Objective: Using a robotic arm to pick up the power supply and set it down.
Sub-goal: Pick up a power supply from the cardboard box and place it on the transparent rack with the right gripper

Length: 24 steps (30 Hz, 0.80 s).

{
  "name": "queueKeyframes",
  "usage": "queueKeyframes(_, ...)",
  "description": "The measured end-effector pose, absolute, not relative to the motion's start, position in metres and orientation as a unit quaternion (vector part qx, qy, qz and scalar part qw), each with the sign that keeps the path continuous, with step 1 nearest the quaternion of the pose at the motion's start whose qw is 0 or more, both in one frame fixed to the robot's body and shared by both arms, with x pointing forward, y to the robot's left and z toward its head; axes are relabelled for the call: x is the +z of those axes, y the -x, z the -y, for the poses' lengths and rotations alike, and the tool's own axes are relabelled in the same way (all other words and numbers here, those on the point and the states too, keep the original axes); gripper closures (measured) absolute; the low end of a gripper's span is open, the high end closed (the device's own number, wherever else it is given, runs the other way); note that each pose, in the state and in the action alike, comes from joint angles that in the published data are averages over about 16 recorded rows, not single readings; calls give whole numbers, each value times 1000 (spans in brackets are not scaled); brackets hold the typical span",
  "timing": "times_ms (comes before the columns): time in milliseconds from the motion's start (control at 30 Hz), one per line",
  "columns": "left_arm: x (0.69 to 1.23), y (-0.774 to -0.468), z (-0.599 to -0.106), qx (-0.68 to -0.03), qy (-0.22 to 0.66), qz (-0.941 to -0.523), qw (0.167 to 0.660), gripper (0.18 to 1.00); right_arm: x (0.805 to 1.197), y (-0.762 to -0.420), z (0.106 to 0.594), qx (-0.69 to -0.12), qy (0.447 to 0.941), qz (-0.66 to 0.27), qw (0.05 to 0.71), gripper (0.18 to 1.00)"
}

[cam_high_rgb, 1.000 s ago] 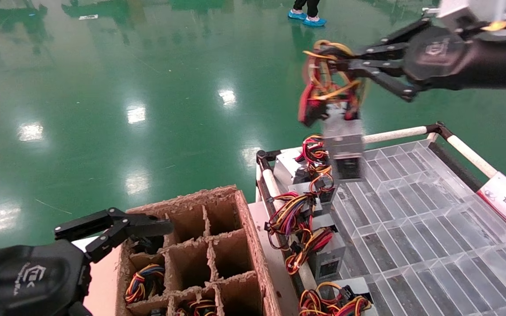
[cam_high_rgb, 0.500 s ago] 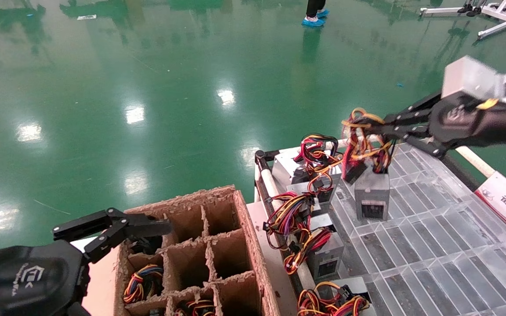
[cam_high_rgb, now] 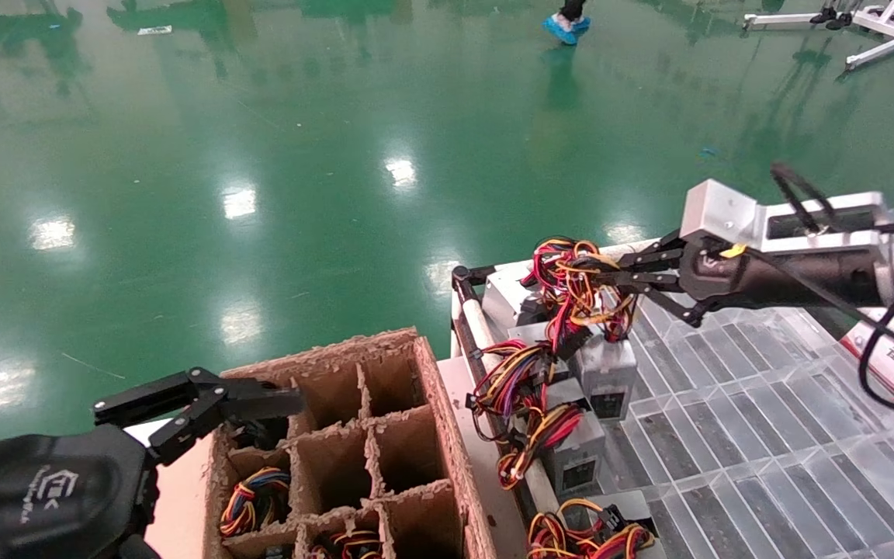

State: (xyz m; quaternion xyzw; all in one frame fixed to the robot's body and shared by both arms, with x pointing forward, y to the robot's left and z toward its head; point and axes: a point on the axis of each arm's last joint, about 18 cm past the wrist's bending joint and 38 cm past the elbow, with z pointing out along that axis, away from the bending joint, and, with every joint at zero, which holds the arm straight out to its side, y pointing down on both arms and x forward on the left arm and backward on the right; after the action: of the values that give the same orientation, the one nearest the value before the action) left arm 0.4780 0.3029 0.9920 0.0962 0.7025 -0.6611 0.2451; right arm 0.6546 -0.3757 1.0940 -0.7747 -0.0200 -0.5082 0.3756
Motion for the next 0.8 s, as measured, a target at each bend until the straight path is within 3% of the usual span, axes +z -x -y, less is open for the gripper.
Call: queueKeyframes(800,992,-478,-303,-661,-96,-703,245,184,1075,-689,401,-569,742,-52,351,978)
